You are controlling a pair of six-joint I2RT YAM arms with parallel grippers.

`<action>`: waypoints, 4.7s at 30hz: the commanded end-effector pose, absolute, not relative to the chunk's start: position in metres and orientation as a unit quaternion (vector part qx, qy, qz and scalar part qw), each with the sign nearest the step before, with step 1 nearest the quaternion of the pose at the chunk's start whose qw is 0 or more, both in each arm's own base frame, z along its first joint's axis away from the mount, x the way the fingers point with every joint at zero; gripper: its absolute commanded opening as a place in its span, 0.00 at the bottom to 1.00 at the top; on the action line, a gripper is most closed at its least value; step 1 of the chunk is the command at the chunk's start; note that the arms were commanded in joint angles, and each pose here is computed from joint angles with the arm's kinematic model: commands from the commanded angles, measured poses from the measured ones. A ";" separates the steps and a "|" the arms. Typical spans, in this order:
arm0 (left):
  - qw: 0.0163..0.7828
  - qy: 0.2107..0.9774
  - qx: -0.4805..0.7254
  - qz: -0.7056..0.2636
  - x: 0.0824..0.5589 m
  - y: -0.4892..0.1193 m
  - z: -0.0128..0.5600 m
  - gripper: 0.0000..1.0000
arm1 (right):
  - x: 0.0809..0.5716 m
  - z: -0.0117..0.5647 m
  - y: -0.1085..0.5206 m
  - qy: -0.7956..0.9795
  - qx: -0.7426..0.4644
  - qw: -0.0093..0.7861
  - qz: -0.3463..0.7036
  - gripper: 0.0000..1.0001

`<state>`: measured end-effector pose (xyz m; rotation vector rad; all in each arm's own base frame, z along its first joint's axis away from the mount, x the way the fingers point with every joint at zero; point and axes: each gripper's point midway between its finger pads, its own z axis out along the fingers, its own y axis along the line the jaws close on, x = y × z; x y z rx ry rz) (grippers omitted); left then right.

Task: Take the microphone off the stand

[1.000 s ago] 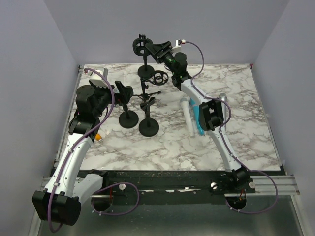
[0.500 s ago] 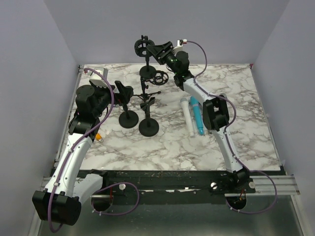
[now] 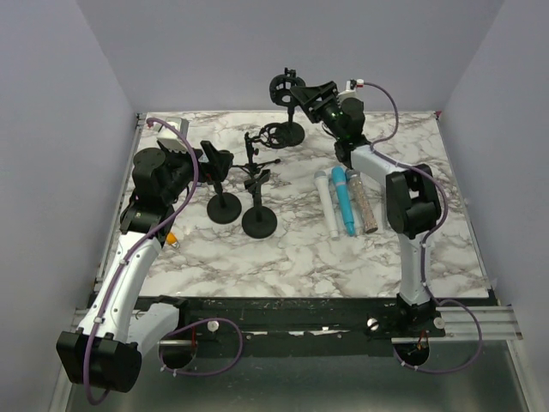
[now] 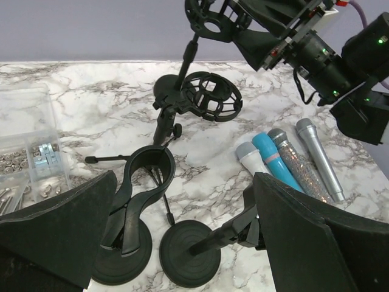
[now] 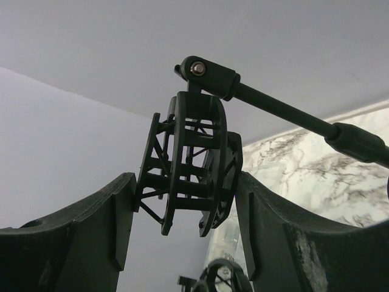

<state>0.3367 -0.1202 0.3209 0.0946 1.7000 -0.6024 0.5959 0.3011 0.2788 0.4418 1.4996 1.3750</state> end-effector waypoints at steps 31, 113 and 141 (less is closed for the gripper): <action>0.625 0.723 0.051 -0.290 0.338 -0.128 0.336 0.99 | 0.464 0.305 0.219 0.631 0.229 0.527 0.521 0.91; 0.604 0.732 0.058 -0.310 0.342 -0.138 0.327 0.98 | 0.532 0.118 0.191 0.814 0.008 0.320 0.484 0.66; 0.614 0.724 0.066 -0.309 0.337 -0.137 0.334 0.99 | 0.541 0.235 0.146 0.843 0.047 0.414 0.339 1.00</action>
